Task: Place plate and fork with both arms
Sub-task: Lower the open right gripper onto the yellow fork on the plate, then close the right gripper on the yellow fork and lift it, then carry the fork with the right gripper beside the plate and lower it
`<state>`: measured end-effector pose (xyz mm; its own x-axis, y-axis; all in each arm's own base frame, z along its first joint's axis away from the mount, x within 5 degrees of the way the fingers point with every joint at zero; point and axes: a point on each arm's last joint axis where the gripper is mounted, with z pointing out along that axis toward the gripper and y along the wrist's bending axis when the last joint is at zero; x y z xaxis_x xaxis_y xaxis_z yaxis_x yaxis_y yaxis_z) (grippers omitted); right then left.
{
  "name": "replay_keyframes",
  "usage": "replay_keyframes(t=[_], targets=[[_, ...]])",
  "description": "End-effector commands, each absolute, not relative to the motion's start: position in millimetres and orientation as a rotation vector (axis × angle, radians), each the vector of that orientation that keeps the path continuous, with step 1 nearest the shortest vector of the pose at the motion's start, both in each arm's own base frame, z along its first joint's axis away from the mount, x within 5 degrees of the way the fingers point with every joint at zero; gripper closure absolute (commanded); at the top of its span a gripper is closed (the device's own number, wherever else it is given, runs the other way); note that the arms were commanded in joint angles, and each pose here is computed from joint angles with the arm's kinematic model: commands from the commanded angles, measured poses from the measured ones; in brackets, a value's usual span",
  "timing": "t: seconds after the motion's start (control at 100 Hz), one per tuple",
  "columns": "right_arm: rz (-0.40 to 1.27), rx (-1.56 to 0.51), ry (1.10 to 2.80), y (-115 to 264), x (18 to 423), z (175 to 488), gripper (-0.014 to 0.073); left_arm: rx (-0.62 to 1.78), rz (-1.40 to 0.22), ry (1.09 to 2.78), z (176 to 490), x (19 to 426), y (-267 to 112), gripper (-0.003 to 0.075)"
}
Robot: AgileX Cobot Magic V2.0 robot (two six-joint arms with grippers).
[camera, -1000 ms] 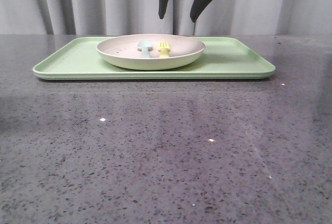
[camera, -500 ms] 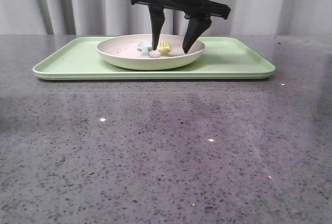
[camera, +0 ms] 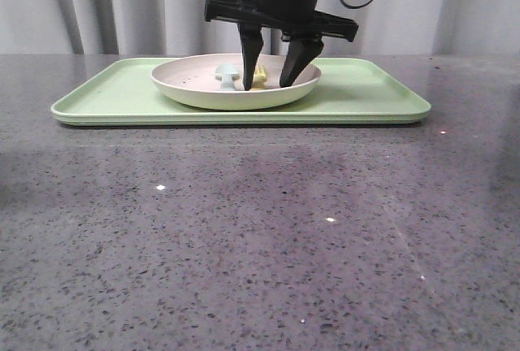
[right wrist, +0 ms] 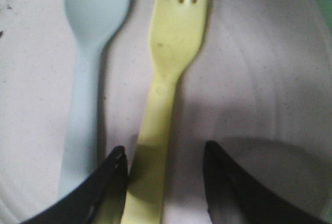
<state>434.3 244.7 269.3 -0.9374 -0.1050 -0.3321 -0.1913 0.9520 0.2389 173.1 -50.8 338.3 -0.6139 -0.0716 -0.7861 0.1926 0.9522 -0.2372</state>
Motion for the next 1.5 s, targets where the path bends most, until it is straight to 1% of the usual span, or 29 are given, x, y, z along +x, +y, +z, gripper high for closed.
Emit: replay_keyframes(t=[0.0,0.13,0.36,0.46,0.63,0.75,0.94,1.16,1.27,1.49], targets=[[0.441,-0.218,2.688,242.1,426.6,307.3,0.0323,0.053,-0.401,2.099,354.1,174.8,-50.3,0.0447],[0.443,-0.217,2.688,242.2,426.7,307.3,0.0405,0.053,-0.401,2.099,354.1,174.8,-50.3,0.0447],[0.444,-0.217,2.686,242.3,426.8,307.4,0.0603,0.053,-0.401,2.099,354.1,174.8,-50.3,0.0447],[0.445,-0.218,2.684,242.2,426.6,309.0,0.0645,0.053,-0.401,2.099,354.1,174.8,-50.3,0.0447],[0.434,-0.227,2.68,238.6,423.1,323.4,0.0643,0.053,-0.401,2.099,354.1,174.8,-50.3,0.0447],[0.405,-0.235,2.656,234.3,419.6,341.5,0.0643,0.053,-0.401,2.099,354.1,174.8,-50.3,0.0447],[0.431,-0.237,2.575,229.2,411.1,370.9,0.0643,0.054,-0.405,2.115,353.0,174.0,-50.6,0.0447],[0.409,-0.242,2.521,207.5,409.3,391.9,0.0643,0.055,-0.405,2.124,352.3,173.5,-50.7,0.0447],[0.409,-0.214,2.495,195.2,407.0,404.1,0.0643,0.056,-0.405,2.128,352.0,173.3,-50.7,0.0447],[0.378,-0.154,2.503,171.4,405.8,410.4,0.0643,0.057,-0.405,2.135,351.5,173.0,-50.7,0.0447]])
